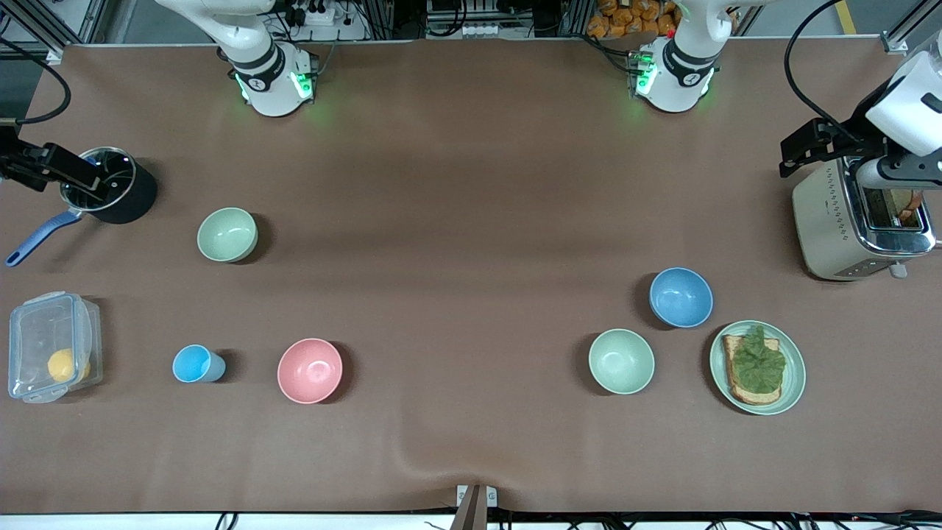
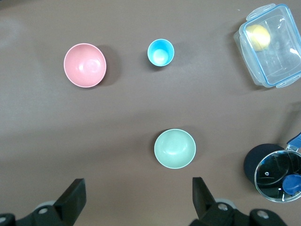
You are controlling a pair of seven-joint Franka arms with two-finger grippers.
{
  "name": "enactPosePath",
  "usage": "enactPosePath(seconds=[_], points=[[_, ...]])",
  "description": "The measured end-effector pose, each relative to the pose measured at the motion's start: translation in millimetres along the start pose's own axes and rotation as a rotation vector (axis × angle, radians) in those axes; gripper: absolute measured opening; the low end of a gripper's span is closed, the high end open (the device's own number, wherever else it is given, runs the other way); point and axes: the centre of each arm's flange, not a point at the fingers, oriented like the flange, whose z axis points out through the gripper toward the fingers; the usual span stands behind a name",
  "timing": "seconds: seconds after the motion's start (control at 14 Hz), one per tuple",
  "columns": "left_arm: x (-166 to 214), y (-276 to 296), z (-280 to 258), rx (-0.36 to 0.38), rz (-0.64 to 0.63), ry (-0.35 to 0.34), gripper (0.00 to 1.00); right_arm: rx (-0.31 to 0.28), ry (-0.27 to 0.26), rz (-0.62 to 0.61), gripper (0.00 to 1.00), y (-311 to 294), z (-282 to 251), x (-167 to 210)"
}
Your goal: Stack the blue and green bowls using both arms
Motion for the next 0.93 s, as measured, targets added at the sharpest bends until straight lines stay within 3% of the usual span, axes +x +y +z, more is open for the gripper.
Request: enactPosePath(seconds=[0.5, 0.93], points=[[0.2, 0.3, 0.3, 0.000, 0.001, -0.001, 1.00, -0.007, -0.002, -0.013, 1.00, -20.8, 5.7, -1.6], [5.5, -5.8, 9.2, -0.002, -0.010, -0.018, 1.00, -0.021, -0.103, 0.013, 1.00, 26.1, 77.1, 14.0]])
